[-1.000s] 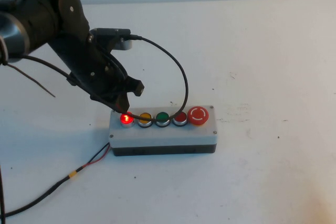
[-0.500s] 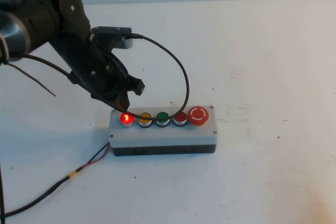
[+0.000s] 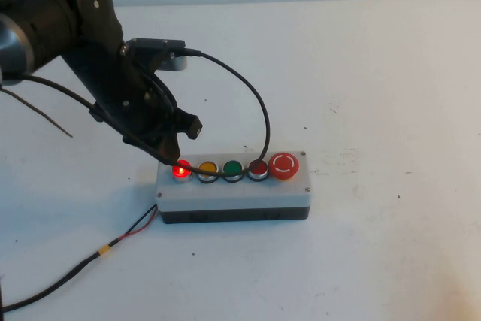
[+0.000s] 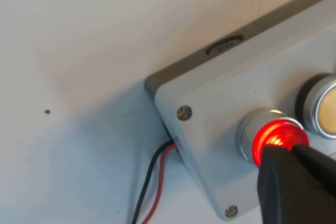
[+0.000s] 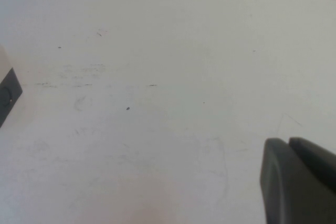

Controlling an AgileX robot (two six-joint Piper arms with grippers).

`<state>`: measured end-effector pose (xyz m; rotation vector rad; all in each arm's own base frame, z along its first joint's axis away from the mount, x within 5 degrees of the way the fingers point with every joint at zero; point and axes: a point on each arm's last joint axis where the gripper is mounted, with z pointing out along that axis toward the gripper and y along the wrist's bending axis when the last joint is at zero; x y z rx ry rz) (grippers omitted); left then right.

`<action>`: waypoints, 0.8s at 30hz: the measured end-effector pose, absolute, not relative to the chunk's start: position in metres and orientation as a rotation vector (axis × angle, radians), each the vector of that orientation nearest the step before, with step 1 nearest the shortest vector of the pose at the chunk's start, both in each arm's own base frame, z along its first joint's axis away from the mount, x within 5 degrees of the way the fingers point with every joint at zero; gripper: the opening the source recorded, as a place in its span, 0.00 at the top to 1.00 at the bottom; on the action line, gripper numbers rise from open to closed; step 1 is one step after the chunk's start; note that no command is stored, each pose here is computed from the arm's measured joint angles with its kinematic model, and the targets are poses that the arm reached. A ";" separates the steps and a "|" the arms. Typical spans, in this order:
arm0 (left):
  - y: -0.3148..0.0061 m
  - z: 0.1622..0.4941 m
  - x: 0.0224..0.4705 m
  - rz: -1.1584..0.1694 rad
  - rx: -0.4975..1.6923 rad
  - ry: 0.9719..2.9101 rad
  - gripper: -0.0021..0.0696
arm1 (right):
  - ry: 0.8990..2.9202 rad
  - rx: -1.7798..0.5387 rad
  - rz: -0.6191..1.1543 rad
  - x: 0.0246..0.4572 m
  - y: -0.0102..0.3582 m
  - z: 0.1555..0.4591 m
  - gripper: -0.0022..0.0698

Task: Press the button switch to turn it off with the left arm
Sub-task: Press the button to turn off

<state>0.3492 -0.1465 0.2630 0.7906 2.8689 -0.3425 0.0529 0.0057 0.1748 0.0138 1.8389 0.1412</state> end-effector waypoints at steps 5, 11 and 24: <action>-0.152 0.259 0.349 -0.344 0.809 2.870 0.98 | 1.839 0.014 0.141 0.053 0.006 0.175 0.99; -0.158 0.252 0.350 -0.351 0.830 2.886 0.98 | 1.839 0.014 0.141 0.053 0.006 0.175 0.99; -0.160 0.246 0.352 -0.359 0.834 2.914 0.98 | 1.839 0.014 0.141 0.053 0.006 0.175 0.99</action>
